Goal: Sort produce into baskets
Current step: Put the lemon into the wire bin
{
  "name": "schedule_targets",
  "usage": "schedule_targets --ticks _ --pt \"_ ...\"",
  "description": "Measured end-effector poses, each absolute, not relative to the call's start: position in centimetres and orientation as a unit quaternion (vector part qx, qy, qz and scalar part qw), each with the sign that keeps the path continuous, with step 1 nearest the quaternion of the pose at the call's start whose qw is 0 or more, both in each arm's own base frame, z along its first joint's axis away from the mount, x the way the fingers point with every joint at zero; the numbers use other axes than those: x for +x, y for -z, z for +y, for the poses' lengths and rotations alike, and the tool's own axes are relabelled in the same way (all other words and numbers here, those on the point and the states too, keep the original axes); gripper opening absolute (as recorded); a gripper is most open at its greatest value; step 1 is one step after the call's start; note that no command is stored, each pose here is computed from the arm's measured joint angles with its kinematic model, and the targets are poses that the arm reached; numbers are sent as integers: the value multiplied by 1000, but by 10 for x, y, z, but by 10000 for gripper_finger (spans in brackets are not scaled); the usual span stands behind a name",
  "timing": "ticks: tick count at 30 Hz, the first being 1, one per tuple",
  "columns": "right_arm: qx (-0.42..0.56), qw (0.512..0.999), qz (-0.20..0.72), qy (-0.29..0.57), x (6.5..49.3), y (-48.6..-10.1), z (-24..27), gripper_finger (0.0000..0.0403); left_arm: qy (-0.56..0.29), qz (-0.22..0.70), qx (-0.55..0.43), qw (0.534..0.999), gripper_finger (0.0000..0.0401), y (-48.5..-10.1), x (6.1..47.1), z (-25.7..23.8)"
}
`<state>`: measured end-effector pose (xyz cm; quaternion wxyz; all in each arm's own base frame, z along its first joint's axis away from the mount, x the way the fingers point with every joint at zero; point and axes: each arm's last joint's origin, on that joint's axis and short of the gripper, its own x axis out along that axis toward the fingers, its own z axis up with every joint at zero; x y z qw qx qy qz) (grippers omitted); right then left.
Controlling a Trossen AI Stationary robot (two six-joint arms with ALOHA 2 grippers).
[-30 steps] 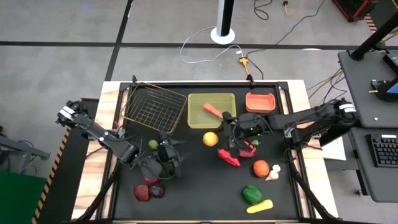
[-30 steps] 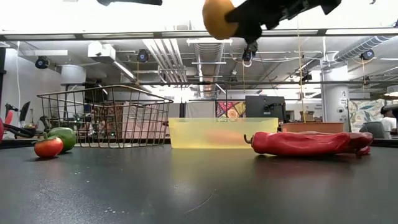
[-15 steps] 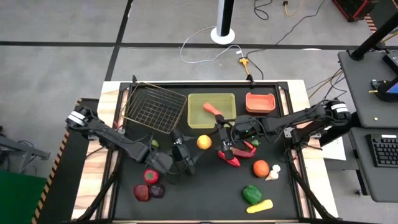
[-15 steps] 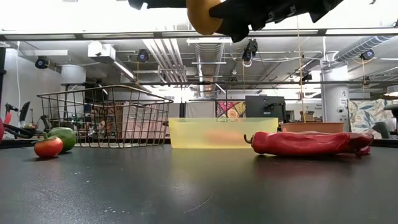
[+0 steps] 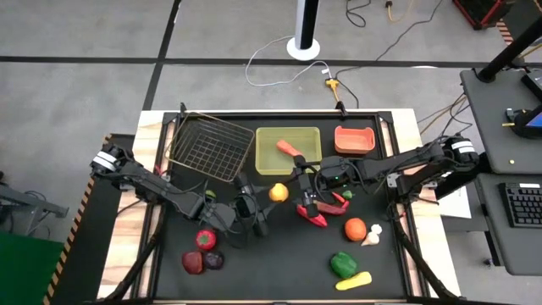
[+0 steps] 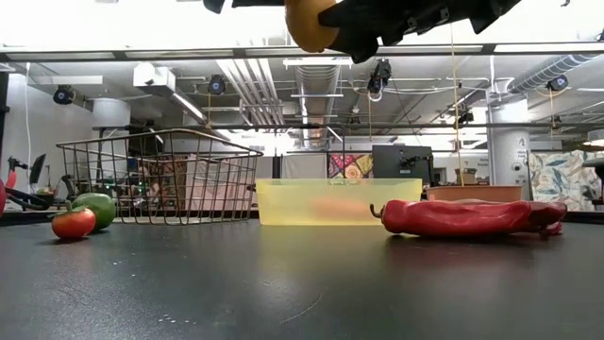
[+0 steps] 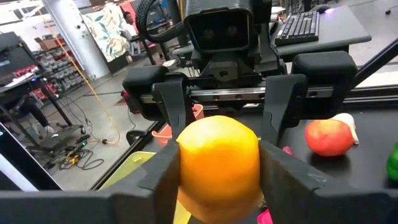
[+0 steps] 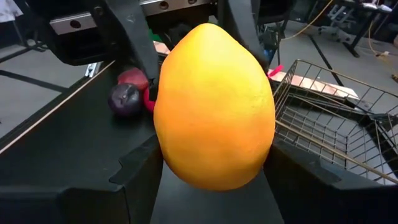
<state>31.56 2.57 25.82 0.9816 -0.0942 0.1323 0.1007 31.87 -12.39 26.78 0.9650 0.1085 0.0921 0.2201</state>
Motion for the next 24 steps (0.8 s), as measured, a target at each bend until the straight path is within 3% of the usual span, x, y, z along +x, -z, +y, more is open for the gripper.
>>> schedule_targets --ticks 13,24 --pt "-36 987 133 -87 311 -265 22 297 -228 107 124 960 158 -275 312 -120" --pt "31 989 140 -44 291 -284 0 312 -291 170 112 935 159 -301 272 -79"
